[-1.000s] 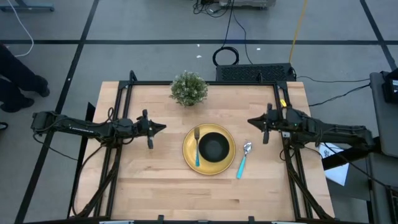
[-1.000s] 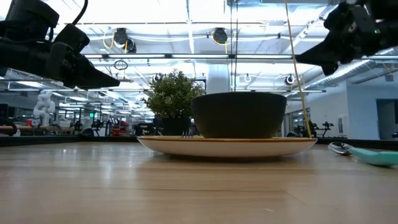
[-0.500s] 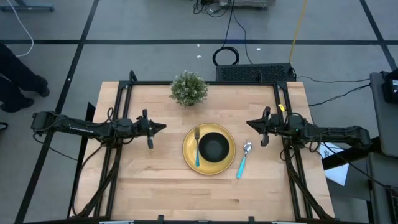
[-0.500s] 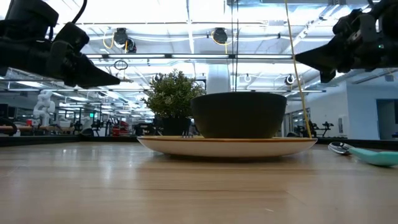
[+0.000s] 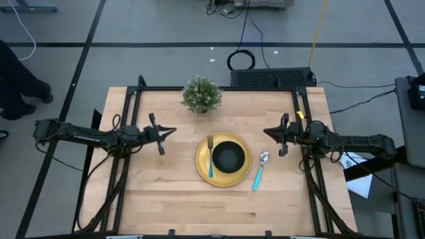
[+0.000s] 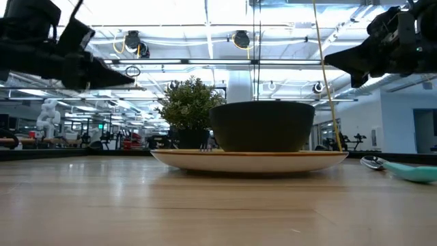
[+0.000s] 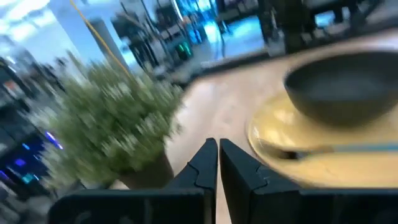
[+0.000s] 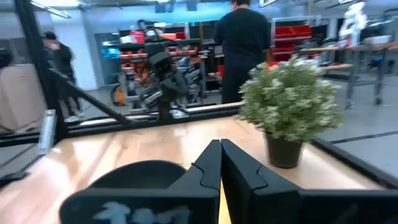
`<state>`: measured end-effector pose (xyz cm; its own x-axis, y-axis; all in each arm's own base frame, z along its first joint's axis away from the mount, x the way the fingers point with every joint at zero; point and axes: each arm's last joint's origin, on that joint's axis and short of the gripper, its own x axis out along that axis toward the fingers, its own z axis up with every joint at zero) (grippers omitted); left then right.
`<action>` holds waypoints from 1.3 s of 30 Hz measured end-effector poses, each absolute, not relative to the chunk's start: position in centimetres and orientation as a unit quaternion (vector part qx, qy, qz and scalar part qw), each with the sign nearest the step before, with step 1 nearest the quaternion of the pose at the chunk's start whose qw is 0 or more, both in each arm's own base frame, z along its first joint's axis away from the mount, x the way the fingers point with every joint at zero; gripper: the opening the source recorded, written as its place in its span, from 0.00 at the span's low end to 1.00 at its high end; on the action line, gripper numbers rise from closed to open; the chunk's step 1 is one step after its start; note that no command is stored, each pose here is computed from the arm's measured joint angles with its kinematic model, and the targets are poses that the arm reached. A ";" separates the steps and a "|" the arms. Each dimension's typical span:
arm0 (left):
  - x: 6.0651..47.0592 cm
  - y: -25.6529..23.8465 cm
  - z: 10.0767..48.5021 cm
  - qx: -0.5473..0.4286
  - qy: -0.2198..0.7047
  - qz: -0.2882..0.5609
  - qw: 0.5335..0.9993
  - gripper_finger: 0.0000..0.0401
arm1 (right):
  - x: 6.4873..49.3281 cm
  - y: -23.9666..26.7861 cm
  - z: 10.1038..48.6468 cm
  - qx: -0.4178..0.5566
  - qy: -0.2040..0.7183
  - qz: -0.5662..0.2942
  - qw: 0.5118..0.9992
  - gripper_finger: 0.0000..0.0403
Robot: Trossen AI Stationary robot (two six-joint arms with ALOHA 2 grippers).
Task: Set table place
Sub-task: Put the blue spoon into the black bowl on the yellow plate
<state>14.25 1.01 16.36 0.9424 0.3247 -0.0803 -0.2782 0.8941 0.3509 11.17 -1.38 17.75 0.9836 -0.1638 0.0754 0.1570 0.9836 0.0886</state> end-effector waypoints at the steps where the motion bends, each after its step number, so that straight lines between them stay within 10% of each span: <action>1: 14.3 1.0 16.7 0.176 0.054 0.160 0.970 0.06 | 11.2 -1.3 17.7 0.045 -0.041 -0.074 0.995 0.00; 39: 14.2 1.0 20.0 0.128 -0.099 0.172 0.972 0.06 | 11.3 -0.8 18.1 0.070 -0.056 0.020 0.996 0.00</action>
<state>14.20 0.97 20.00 0.9212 0.3097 0.2357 -0.3602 0.9078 0.2148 11.34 -0.83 18.10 0.9930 0.0311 0.1141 -0.0468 0.9893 0.1379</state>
